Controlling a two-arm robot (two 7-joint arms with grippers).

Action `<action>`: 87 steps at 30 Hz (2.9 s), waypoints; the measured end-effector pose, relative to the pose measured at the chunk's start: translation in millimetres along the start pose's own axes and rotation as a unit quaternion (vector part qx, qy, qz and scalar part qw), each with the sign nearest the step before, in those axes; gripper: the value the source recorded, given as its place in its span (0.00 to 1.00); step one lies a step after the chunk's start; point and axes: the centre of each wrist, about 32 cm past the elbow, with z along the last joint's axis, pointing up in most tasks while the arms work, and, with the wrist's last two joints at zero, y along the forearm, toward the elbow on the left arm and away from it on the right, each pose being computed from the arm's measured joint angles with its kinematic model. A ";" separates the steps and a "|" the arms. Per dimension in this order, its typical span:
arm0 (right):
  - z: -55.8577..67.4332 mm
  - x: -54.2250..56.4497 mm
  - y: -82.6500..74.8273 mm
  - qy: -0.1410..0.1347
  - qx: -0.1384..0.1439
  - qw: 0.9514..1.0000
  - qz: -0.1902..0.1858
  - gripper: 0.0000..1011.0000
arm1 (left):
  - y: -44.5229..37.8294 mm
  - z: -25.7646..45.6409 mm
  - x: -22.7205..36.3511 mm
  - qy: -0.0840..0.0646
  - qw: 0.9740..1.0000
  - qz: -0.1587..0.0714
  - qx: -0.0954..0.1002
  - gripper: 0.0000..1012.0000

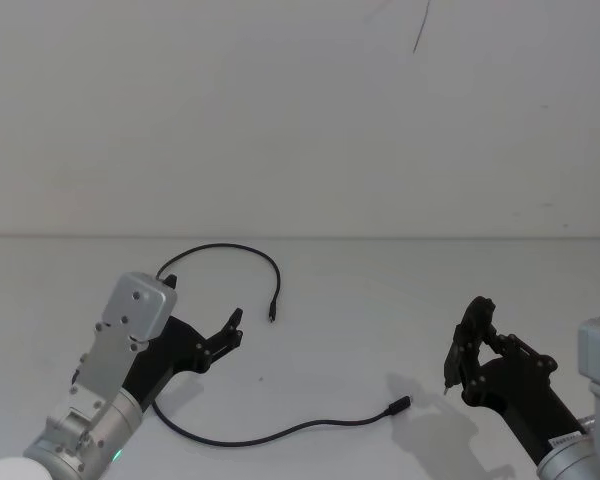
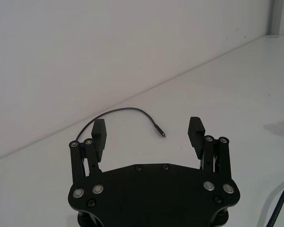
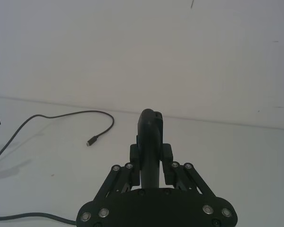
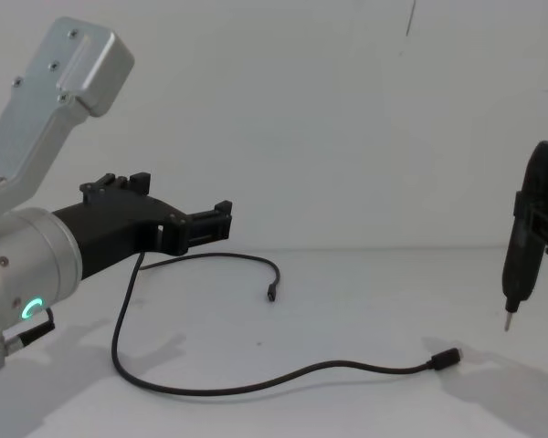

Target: Pick up the data cable with the one hand.

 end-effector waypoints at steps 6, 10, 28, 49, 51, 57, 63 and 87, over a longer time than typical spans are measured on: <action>0.0 0.0 0.0 0.000 0.000 1.000 0.000 0.27 | 0.0 0.0 0.0 0.000 1.000 0.000 0.000 0.99; 0.0 0.0 0.0 0.000 0.000 1.000 0.000 0.27 | 0.0 0.0 0.0 0.000 1.000 0.000 0.000 0.99; 0.0 0.0 0.0 0.000 0.000 1.000 0.000 0.27 | 0.0 0.0 0.0 0.000 1.000 0.000 0.000 0.99; 0.0 0.0 0.0 0.000 0.000 1.000 0.000 0.27 | 0.0 0.1 0.0 0.000 1.000 0.000 0.000 0.99; 0.0 0.0 0.0 0.000 0.000 1.000 0.000 0.27 | 0.0 0.1 0.0 0.000 1.000 0.000 0.000 0.99; 0.0 0.0 0.0 0.000 0.000 1.000 0.000 0.27 | 0.0 0.2 0.0 0.000 1.000 0.000 0.000 0.99; 0.0 0.0 0.0 0.000 0.000 1.000 0.000 0.27 | 1.0 3.0 2.6 -0.006 1.000 -0.016 0.003 0.99; 0.0 0.0 0.0 0.000 0.000 1.000 0.000 0.27 | -1.9 19.7 48.9 -0.029 0.981 -0.170 0.088 0.99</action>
